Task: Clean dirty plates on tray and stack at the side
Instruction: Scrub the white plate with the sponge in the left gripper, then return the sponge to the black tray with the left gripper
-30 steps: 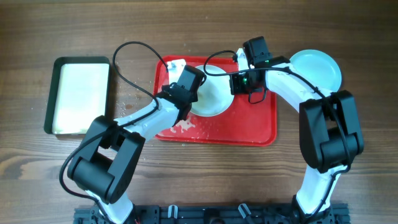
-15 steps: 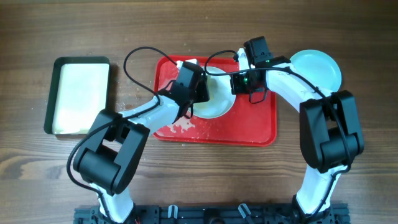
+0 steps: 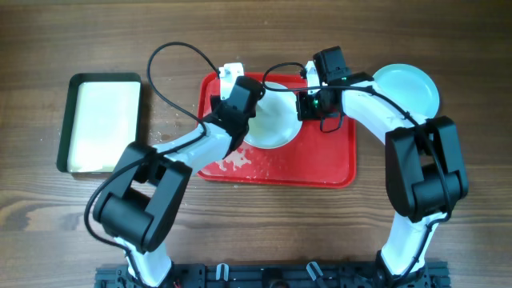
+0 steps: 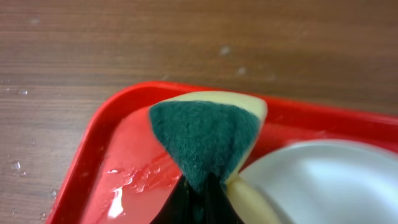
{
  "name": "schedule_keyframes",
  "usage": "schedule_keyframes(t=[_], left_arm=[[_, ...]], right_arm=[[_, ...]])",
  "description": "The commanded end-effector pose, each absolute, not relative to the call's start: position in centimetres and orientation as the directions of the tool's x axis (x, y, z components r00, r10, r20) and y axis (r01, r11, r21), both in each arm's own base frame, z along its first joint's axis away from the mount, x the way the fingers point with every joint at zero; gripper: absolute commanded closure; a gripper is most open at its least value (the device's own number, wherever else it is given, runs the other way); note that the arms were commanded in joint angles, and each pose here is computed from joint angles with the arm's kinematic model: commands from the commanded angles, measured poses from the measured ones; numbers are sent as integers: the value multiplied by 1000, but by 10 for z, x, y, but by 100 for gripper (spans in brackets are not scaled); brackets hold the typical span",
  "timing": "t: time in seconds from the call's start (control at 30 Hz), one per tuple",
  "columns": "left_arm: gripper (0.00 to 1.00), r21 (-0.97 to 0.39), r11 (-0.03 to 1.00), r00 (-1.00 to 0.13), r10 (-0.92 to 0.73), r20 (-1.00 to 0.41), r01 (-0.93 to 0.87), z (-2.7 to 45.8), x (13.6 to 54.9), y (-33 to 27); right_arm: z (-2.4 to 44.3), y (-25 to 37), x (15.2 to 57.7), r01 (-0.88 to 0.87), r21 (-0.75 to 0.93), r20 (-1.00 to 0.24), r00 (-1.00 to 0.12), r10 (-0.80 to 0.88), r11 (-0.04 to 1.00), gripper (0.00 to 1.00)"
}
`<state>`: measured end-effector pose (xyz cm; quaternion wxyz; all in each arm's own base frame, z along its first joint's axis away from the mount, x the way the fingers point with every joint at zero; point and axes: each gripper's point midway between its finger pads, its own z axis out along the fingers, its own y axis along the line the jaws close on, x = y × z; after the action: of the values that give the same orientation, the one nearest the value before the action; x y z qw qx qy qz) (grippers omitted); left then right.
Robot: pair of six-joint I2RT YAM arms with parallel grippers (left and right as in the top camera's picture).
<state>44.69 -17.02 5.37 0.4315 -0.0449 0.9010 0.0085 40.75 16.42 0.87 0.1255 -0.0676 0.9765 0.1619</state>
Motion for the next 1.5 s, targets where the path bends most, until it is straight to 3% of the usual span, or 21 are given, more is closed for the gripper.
schedule_keyframes(t=[0.0, 0.07, 0.17, 0.37, 0.5, 0.67, 0.77, 0.9, 1.03, 1.17, 1.33, 1.47], left_arm=[[96, -381, 923, -719, -230, -655, 51, 63, 434, -228], [96, -447, 894, -777, -250, -578, 44, 44, 424, -243], [96, -414, 910, -810, -237, -536, 7, 8, 419, -239], [96, -140, 977, -743, -214, -635, -162, 4, 429, -167], [96, -109, 961, -669, -255, -698, -253, 48, 437, -132], [96, -271, 937, -548, -349, -760, -220, 137, 443, -124], [96, -373, 913, -536, -401, -743, -166, 171, 440, -118], [96, -375, 889, -495, -458, -738, -264, 187, 435, -65], [96, -295, 801, -475, -560, -679, -522, 160, 413, 39], [96, -235, 690, -440, -648, -621, -684, 123, 391, 110], [96, -193, 553, -387, -753, -532, -811, 69, 374, 157], [93, -188, 535, -390, -776, -496, -824, 53, 370, 164]], right_arm=[[-6, 150, 401, -142, 255, -231, -970, -83, 956, 96], [-6, 151, 401, -144, 256, -234, -969, -83, 956, 96], [-5, 151, 403, -146, 257, -241, -967, -83, 955, 96], [-5, 151, 403, -145, 257, -240, -967, -82, 956, 96], [-5, 152, 405, -146, 258, -250, -965, -80, 955, 96], [2, 155, 416, -162, 263, -299, -951, -80, 951, 96], [16, 157, 423, -173, 266, -336, -939, -76, 948, 96], [48, 159, 433, -194, 271, -405, -912, -72, 943, 96], [109, 161, 440, -257, 262, -539, -838, -80, 930, 96], [134, 162, 440, -268, 265, -585, -808, -67, 926, 96], [133, 161, 438, -267, 264, -579, -813, -69, 927, 96], [133, 161, 438, -269, 262, -579, -812, -72, 927, 96]])
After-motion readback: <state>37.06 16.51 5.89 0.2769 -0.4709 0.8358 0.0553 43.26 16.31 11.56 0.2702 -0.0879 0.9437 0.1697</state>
